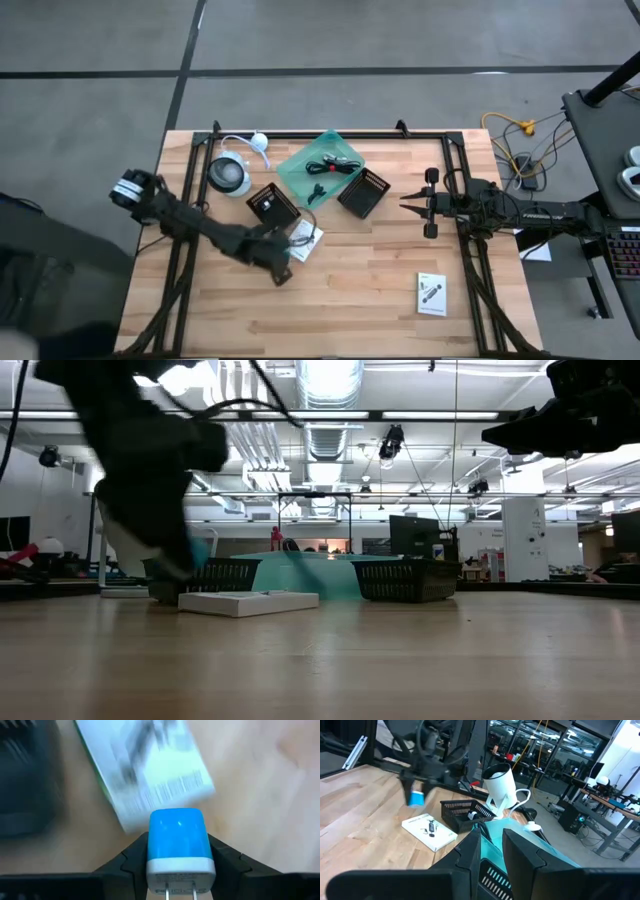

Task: Pick and place items into bin
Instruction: Put the blue charger adapter into the left black bin, then put the left card reader box into the right black bin

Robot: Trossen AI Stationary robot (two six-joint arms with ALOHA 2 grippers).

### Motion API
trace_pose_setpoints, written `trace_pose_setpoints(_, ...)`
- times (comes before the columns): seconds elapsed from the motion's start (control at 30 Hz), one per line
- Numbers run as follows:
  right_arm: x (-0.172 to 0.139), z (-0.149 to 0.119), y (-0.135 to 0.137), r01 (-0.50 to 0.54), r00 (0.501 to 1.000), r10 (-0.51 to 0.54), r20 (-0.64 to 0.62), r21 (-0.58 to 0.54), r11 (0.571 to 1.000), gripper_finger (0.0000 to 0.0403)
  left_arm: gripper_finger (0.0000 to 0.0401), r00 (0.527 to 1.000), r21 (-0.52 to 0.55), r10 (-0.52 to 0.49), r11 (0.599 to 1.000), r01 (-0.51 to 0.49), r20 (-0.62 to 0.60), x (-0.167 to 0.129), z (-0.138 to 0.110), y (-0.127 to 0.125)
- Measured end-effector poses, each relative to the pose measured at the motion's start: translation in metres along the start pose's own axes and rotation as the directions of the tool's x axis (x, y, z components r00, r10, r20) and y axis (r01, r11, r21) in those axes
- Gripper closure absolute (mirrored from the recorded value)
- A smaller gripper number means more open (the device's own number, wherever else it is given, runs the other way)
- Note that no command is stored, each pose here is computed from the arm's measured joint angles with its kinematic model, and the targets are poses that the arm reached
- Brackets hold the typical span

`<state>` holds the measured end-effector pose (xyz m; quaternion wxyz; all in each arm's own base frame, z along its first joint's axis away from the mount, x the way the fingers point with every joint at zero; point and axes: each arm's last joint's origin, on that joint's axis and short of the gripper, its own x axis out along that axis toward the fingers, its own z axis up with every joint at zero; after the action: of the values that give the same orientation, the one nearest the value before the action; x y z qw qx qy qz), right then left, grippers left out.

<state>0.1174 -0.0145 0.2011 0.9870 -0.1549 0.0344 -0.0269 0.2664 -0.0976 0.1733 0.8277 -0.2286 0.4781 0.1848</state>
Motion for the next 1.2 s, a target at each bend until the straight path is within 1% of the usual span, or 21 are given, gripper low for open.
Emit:
trace_pose_setpoints(0.07, 0.0, 0.0, 0.0, 0.0, 1.0, 0.0, 0.0, 0.0, 1.0, 0.0335, 0.027, 0.998, 0.08, 0.03, 0.996, -0.035, 0.062, -0.002, 0.017, 0.003)
trace_pose_setpoints(0.17, 0.0, 0.0, 0.0, 0.0, 1.0, 0.0, 0.0, 0.001, 1.0, 0.0335, 0.027, 0.983, 0.145, 0.085, 0.983, -0.11, 0.163, -0.006, 0.04, 0.007)
trace_pose_setpoints(0.23, 0.0, 0.0, 0.0, 0.0, 1.0, 0.0, 0.0, 0.003, 1.0, 0.0335, 0.027, 0.968, 0.166, 0.142, 0.97, -0.178, 0.205, -0.006, 0.05, 0.014)
trace_pose_setpoints(0.3, 0.0, 0.0, 0.0, 0.0, 1.0, 0.0, -0.001, 0.004, 1.0, 0.0335, 0.027, 0.955, 0.151, 0.183, 0.963, -0.222, 0.233, -0.006, 0.059, 0.021)
trace_pose_setpoints(0.4, 0.0, 0.0, 0.0, -0.001, 1.0, 0.001, -0.002, 0.004, 1.0, 0.0335, 0.027, 0.948, 0.119, 0.235, 0.957, -0.264, 0.216, -0.004, 0.065, 0.033)
trace_pose_setpoints(0.6, 0.0, 0.0, 0.0, -0.001, 1.0, 0.001, -0.003, 0.004, 1.0, 0.0335, 0.027, 0.933, 0.128, 0.341, 0.926, -0.355, 0.116, -0.003, 0.062, 0.052)
trace_pose_setpoints(0.77, 0.0, 0.0, 0.0, -0.002, 1.0, 0.002, -0.003, 0.004, 1.0, 0.0335, 0.0269, 0.929, 0.136, 0.358, 0.919, -0.369, 0.097, -0.003, 0.061, 0.054)
trace_pose_setpoints(0.83, 0.0, 0.0, 0.0, -0.001, 1.0, 0.001, -0.004, 0.004, 1.0, 0.0335, 0.024, 0.929, 0.135, 0.357, 0.92, -0.368, 0.097, -0.003, 0.061, 0.054)
trace_pose_setpoints(0.93, 0.0, 0.0, 0.0, -0.001, 1.0, 0.001, -0.004, 0.004, 1.0, 0.0335, 0.0171, 0.929, 0.135, 0.358, 0.92, -0.368, 0.097, -0.003, 0.061, 0.054)
trace_pose_setpoints(1.03, 0.0, 0.0, 0.0, -0.001, 1.0, 0.001, -0.004, 0.004, 1.0, 0.0335, 0.0117, 0.929, 0.135, 0.357, 0.92, -0.368, 0.098, -0.003, 0.061, 0.054)
trace_pose_setpoints(1.13, 0.0, 0.0, 0.0, -0.001, 1.0, 0.001, -0.004, 0.004, 1.0, 0.0335, 0.0088, 0.929, 0.132, 0.357, 0.921, -0.368, 0.099, -0.003, 0.061, 0.054)
trace_pose_setpoints(1.2, 0.0, 0.0, 0.0, -0.001, 1.0, 0.001, -0.004, 0.004, 1.0, 0.0335, 0.0081, 0.931, 0.093, 0.35, 0.928, -0.36, 0.103, -0.004, 0.063, 0.053)
